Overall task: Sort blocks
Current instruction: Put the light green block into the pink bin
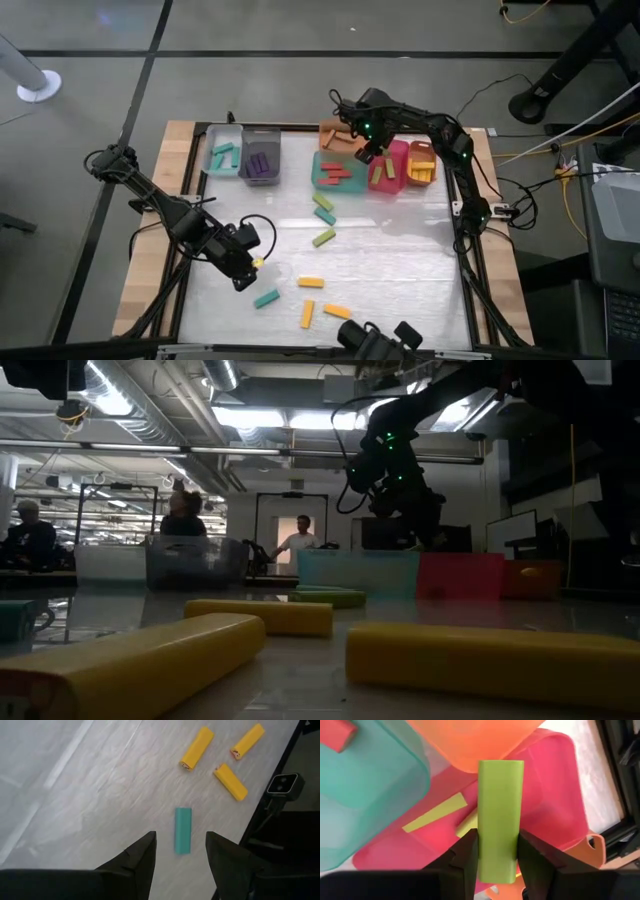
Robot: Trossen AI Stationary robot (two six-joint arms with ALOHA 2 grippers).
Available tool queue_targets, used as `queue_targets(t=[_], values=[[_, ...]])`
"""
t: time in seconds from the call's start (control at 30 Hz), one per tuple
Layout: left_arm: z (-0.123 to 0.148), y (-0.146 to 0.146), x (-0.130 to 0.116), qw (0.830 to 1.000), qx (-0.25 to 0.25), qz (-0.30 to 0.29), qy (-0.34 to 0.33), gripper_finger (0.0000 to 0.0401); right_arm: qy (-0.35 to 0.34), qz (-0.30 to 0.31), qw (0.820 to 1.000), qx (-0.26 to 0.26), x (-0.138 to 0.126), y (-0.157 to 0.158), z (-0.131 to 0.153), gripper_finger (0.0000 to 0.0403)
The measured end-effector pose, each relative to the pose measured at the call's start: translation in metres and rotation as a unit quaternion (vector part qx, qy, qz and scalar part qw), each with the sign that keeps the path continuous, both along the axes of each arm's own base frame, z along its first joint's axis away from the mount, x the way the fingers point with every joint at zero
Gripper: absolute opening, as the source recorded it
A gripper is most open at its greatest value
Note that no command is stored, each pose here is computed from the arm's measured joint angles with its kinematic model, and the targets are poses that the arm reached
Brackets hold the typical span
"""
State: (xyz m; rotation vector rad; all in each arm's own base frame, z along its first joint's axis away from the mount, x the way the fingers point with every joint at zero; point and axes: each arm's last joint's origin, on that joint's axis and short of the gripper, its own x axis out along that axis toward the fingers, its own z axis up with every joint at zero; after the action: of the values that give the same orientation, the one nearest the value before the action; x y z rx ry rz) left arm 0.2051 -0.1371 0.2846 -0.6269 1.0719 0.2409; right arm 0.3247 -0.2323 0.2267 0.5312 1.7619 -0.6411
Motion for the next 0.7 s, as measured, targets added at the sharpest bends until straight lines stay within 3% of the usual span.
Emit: queue_targets(t=[0.17,0.3,0.53,0.7], values=[[0.000,0.000,0.000,1.000,-0.003,0.006,0.001,0.0159,0.005,0.000,1.000,0.004,-0.001,0.001,-0.003,0.0125],[0.000,0.000,0.000,1.000,-0.003,0.006,0.001,0.0159,0.038,0.003,0.999,-0.001,-0.007,0.001,-0.013,0.0125],[0.000,0.000,0.000,1.000,-0.002,0.005,0.001,0.0159,0.097,0.010,0.995,0.034,-0.021,0.010,-0.042,0.0125],[-0.004,0.000,-0.001,1.000,0.007,0.000,0.009,0.0159,0.147,0.028,0.989,0.019,-0.030,0.014,-0.055,0.0125]])
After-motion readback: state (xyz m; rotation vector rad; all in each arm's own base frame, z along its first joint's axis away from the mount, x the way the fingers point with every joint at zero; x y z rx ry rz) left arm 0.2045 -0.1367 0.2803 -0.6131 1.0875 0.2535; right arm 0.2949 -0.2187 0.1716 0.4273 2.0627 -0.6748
